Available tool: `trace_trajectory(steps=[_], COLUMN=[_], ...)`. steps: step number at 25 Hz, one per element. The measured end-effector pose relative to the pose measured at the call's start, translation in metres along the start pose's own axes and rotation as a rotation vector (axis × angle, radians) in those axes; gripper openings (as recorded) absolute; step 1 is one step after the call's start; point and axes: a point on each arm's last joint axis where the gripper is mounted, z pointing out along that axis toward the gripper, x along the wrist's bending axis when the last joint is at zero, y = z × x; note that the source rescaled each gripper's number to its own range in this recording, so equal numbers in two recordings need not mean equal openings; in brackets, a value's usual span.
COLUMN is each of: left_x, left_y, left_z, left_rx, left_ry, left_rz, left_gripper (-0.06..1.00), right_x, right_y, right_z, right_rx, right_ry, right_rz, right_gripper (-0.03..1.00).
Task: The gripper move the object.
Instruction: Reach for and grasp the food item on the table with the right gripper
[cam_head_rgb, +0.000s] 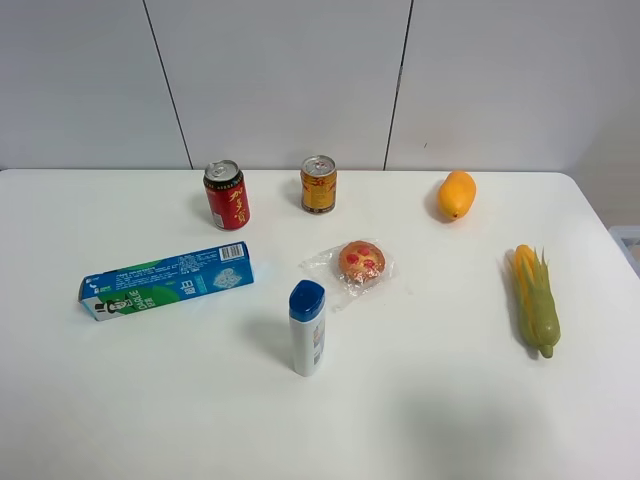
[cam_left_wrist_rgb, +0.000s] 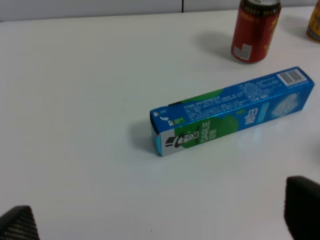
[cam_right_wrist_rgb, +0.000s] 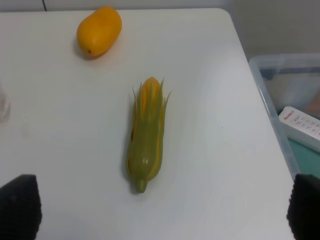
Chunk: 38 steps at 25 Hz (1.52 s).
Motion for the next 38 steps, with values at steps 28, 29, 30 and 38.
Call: trace_trajectory(steps=[28,29,30,38], left_x=[0.000,0.000,0.000,0.000], left_y=[0.000,0.000,0.000,0.000], left_z=[0.000,0.000,0.000,0.000], left_rx=[0.000,0.000,0.000,0.000], left_ry=[0.000,0.000,0.000,0.000], left_rz=[0.000,0.000,0.000,0.000], left_gripper=[1.00,1.00,1.00,1.00], right_x=[0.016,0.020,0.026,0.117], right_y=[0.202,0.203,0.203,0.187], right_z=[0.232,0.238,0.243,0.266], right_rx=[0.471,0.474,0.481,0.517], right_ry=[0.357,0.372,0.388,0.513], right_rz=[-0.149,-0.163,-0.178,-0.357], right_gripper=[1.00,1.00,1.00,1.00])
